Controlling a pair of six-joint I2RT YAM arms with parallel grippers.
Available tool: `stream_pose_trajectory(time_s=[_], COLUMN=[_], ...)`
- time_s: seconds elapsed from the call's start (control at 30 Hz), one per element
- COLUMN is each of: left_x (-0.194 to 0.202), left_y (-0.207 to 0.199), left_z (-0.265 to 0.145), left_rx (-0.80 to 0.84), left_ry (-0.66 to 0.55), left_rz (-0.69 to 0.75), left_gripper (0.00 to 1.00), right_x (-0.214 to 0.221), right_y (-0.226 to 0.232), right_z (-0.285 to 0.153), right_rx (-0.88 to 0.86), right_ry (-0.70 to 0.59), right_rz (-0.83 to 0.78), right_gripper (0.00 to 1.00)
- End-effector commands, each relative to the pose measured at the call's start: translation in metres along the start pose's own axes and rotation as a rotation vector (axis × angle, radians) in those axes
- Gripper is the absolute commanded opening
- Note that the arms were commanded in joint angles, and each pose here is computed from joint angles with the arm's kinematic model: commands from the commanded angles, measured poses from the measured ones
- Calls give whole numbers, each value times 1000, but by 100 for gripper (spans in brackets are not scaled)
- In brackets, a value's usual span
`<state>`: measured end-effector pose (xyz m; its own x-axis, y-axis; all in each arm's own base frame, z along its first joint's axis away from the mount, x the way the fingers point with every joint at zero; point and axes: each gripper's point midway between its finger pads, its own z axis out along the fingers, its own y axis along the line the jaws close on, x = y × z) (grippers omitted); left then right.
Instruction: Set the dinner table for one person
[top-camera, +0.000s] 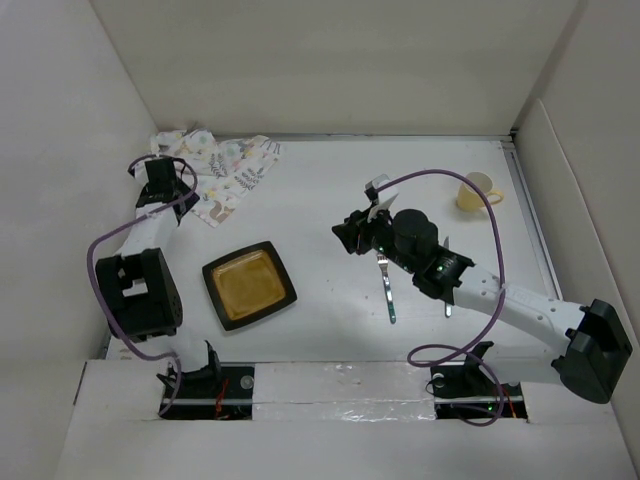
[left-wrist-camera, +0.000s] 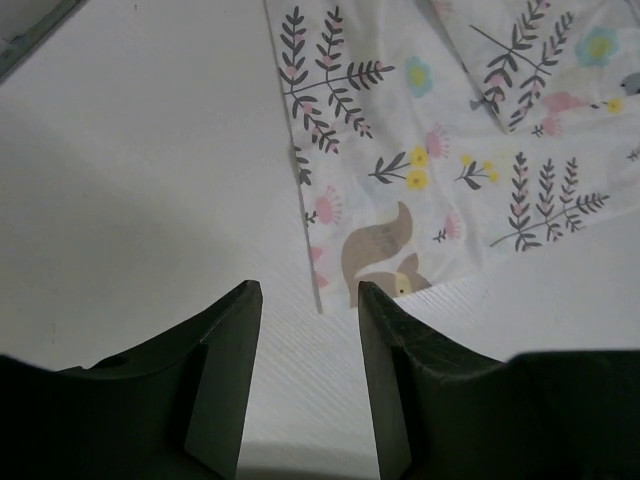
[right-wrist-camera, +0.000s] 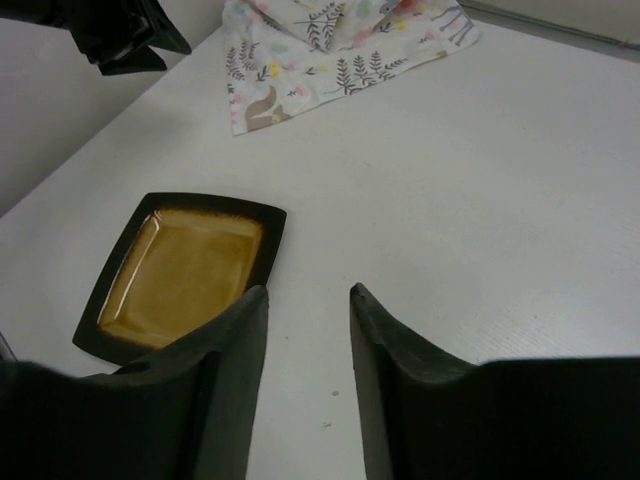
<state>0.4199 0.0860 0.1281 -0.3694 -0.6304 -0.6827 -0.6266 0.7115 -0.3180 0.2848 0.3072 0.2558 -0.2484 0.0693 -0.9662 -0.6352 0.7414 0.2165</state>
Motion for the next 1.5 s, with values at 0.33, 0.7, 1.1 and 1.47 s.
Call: stream_pose_trajectory(time_s=[0.33,0.7,1.1,1.47], left_x=[19,53,108,201], left_y=[-14,7,-76,-269], left_z=[73,103,86,-12], left_rx=[-126,-223,-71,441], left_ry=[116,216,274,322], left_rz=[151,290,486,530], left_gripper=[42,38,0,0], right_x=[-8,-4,-3,-2], right_y=[9,10,7,-55], right_z=[5,11,11,2], right_rx=[-32,-35,-20,217], right_ry=[-23,-15,-22,-17], right_rz=[-8,-5,0,31], right_gripper=[50,51,51,38])
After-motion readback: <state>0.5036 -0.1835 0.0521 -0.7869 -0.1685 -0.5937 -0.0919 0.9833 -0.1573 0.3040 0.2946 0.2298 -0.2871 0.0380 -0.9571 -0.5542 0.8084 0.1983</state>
